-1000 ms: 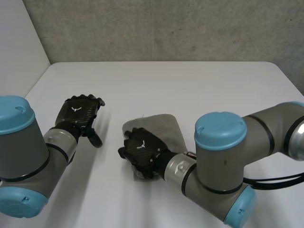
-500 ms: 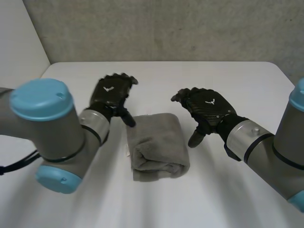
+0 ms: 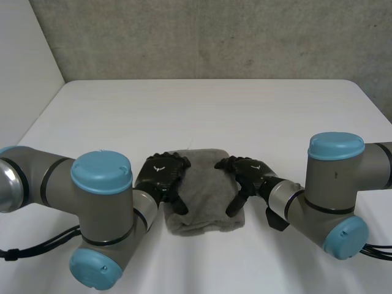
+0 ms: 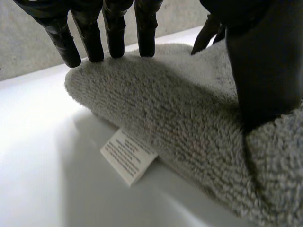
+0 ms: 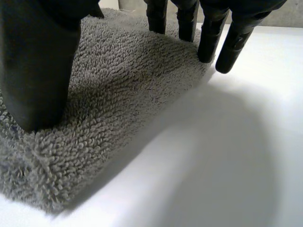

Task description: Fold the towel.

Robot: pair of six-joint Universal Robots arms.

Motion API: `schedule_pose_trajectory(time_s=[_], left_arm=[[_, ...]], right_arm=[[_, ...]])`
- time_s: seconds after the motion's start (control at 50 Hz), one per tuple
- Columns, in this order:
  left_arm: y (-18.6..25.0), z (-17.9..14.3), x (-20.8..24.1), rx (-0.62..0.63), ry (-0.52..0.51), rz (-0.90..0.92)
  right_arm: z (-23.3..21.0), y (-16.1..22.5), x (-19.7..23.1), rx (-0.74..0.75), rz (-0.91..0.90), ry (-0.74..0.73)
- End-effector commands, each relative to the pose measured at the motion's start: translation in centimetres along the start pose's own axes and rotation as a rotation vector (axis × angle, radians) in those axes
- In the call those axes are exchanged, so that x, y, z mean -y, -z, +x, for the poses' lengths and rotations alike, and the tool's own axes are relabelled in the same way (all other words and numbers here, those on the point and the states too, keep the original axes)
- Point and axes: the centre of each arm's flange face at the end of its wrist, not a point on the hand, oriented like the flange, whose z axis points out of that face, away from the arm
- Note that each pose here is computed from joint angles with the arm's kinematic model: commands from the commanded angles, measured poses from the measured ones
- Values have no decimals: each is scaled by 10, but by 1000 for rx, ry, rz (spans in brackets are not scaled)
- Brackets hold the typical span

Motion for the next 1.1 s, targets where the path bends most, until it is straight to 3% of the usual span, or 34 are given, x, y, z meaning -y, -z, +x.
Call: schedule_pose_trajectory(time_s=[0.02, 0.08, 0.28, 0.38, 0.42, 0.6, 1.1], left_arm=[[-2, -2, -6, 6, -1, -21], [-1, -2, -1, 7, 4, -5], [39, -23, 106, 57, 53, 308], [60, -39, 148, 98, 82, 434], [64, -46, 154, 116, 91, 436], [76, -73, 165, 192, 155, 340], [77, -74, 167, 197, 151, 344]], right_arm=[[-2, 8, 9, -27, 20, 97], [-5, 20, 29, -49, 77, 127], [-12, 66, 106, -108, 320, 187], [-13, 91, 145, -177, 447, 239], [-9, 110, 166, -277, 523, 254], [1, 122, 173, -362, 540, 240], [8, 123, 169, -372, 491, 214]])
